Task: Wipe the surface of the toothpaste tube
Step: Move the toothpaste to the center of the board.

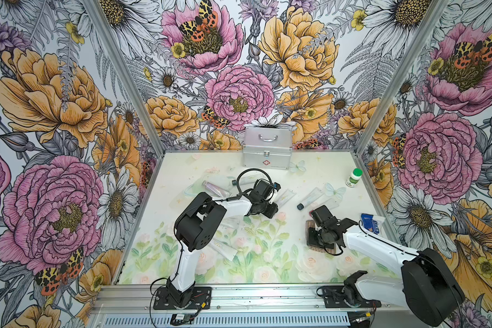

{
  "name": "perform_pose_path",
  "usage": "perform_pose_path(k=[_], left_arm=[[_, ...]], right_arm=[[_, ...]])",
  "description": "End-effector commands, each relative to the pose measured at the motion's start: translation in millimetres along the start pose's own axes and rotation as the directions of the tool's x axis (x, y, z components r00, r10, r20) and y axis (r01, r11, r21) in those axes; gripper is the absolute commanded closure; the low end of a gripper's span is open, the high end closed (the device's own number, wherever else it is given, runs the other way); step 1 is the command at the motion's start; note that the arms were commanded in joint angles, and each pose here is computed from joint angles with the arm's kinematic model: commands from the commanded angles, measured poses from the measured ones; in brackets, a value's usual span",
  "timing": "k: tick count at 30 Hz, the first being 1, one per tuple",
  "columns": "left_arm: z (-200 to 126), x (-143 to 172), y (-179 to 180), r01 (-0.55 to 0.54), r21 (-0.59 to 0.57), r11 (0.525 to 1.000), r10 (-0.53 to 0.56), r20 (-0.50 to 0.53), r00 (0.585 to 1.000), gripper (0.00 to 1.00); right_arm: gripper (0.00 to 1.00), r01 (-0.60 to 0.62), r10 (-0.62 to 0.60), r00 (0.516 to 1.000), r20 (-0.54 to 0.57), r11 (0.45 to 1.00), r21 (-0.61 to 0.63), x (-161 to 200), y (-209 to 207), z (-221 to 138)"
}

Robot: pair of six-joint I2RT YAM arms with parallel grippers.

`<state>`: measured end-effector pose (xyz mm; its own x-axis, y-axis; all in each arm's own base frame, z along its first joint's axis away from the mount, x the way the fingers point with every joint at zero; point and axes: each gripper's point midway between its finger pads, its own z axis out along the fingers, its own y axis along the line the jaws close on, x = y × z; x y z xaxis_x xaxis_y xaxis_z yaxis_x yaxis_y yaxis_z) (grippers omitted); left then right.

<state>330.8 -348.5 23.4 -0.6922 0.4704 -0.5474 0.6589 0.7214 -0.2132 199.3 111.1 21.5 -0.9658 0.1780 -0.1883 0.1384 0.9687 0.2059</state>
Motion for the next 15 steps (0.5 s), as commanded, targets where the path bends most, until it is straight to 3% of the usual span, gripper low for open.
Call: perform_pose_path(k=[1,8,15], left_arm=[[-17,9,-26,-0.010,-0.018,1.000,0.011,0.031,0.999,0.71],[-34,55,-89,-0.079,-0.026,0.997,0.080,0.012,0.997,0.70],[-35,107,-106,-0.105,-0.049,0.993,0.103,-0.052,0.993,0.70]], right_arm=[[1.00,0.028,-0.027,0.999,0.029,0.999,-0.032,-13,15,-4],[1.00,0.048,-0.046,0.998,0.038,0.996,-0.071,-26,33,-9],[1.00,0.061,-0.056,0.997,0.047,0.992,-0.109,-33,46,-16]])
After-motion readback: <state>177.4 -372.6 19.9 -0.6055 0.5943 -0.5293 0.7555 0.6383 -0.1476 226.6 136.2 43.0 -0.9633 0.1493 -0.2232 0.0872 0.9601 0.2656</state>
